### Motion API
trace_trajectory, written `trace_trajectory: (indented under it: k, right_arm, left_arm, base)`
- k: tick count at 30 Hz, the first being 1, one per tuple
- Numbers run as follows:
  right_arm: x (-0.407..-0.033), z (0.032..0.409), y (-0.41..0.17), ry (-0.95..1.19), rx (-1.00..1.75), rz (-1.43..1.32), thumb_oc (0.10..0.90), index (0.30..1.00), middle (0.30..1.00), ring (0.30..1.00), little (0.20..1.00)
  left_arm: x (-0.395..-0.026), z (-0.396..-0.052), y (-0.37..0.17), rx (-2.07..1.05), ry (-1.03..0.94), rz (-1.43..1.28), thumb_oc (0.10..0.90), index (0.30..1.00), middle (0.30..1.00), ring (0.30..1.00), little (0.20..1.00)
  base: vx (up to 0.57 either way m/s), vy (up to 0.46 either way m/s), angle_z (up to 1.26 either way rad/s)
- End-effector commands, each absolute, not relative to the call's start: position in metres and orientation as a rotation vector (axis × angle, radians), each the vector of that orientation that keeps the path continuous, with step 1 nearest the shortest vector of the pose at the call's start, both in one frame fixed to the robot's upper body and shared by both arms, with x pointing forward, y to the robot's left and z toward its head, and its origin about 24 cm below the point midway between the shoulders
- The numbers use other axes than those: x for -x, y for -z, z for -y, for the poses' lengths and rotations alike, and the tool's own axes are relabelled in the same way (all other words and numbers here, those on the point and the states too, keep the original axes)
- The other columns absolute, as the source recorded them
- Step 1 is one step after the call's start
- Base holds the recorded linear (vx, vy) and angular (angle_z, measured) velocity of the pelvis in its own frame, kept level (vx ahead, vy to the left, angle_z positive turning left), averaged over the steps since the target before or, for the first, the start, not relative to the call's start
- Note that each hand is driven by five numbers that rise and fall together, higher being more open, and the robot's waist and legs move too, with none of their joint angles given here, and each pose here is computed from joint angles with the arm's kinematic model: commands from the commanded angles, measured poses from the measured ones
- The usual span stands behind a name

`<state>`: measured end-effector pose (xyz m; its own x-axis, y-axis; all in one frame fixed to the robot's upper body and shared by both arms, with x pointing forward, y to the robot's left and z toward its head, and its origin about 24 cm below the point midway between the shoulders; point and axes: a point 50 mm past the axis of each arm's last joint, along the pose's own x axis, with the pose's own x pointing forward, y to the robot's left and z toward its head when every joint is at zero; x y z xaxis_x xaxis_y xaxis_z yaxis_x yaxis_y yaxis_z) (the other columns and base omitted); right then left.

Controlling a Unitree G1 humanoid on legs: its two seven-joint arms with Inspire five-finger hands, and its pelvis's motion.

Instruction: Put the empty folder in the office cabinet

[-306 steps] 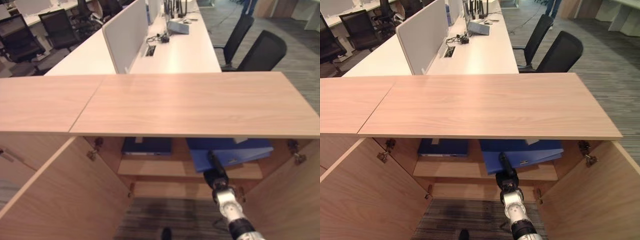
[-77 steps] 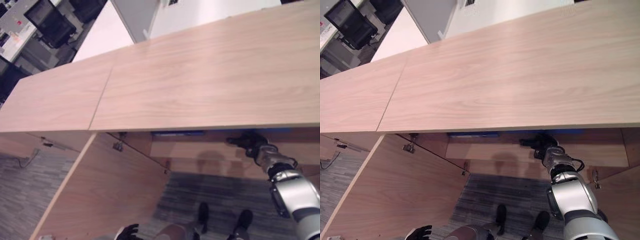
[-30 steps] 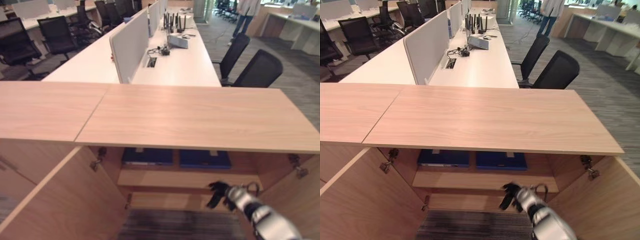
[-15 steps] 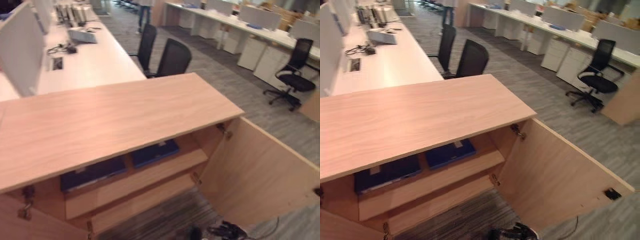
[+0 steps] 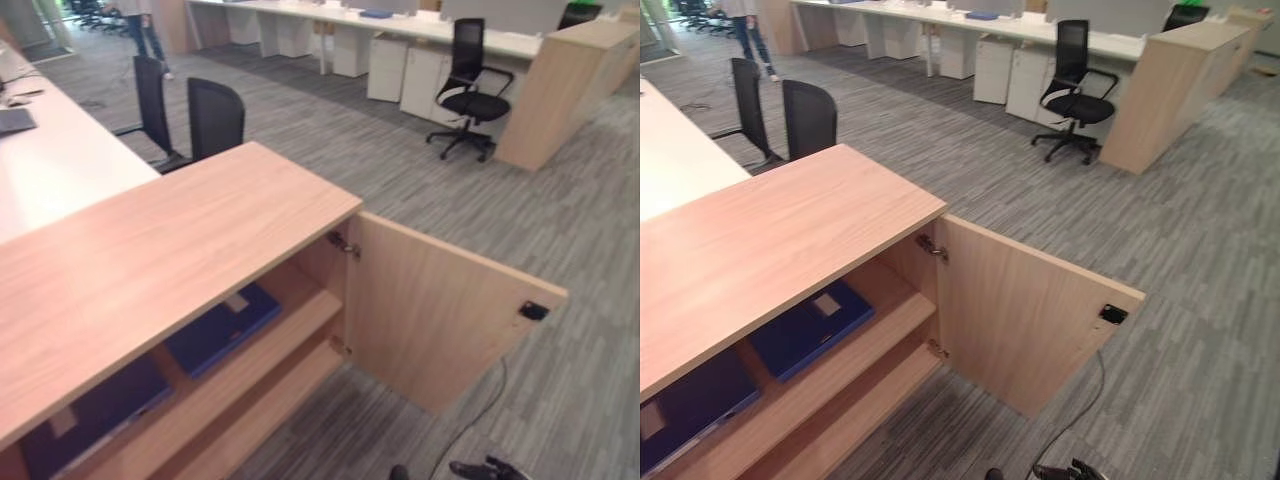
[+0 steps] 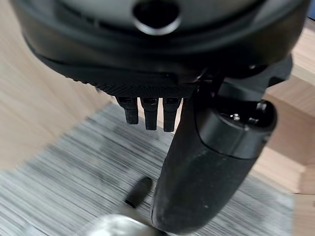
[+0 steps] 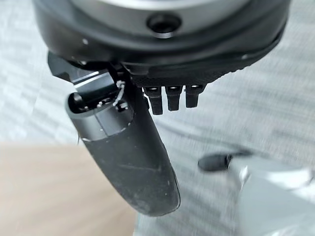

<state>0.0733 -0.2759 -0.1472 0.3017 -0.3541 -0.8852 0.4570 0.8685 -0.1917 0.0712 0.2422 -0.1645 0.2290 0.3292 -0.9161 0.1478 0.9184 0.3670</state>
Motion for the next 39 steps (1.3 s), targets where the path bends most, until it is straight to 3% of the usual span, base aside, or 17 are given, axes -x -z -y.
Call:
trace_trajectory:
  k: [1,7,15,26,33,39]
  right_arm:
    - [-0.106,0.296,0.133,0.627,-0.112,-1.008,0.800,0.900,0.900,0.900,0.900]
    - [-0.136,0.320,0.102,0.646,-0.019,-0.815,0.800,0.900,0.900,0.900,0.900]
    - [-0.205,0.337,0.020,0.534,0.177,-0.414,0.800,0.900,0.900,0.900,0.900]
    - [-0.265,0.340,-0.043,0.385,0.376,-0.240,0.800,0.900,0.900,0.900,0.900]
    - [-0.290,0.314,-0.070,0.163,0.463,-0.168,0.800,0.900,0.900,0.900,0.900]
    - [-0.305,0.254,-0.082,-0.162,0.360,-0.085,0.800,0.900,0.900,0.900,0.900]
  left_arm:
    - [-0.065,-0.255,0.162,-0.400,-0.237,-1.369,0.800,0.900,0.900,0.900,0.900]
    - [-0.059,-0.250,0.165,-0.386,-0.232,-1.383,0.800,0.900,0.900,0.900,0.900]
    - [-0.060,-0.253,0.163,-0.363,-0.261,-1.373,0.800,0.900,0.900,0.900,0.900]
    - [-0.058,-0.251,0.164,-0.358,-0.231,-1.375,0.800,0.900,0.900,0.900,0.900]
    - [-0.058,-0.252,0.164,-0.347,-0.226,-1.377,0.800,0.900,0.900,0.900,0.900]
    - [-0.063,-0.247,0.165,-0.330,-0.192,-1.363,0.800,0.900,0.900,0.900,0.900]
  base:
    - [0.05,-0.330,-0.05]
    - [0.04,-0.212,-0.06]
    - [0.04,-0.205,-0.02]
    - [0.02,-0.115,0.12]
    - [0.01,-0.046,0.06]
    - [0.00,-0.013,0.03]
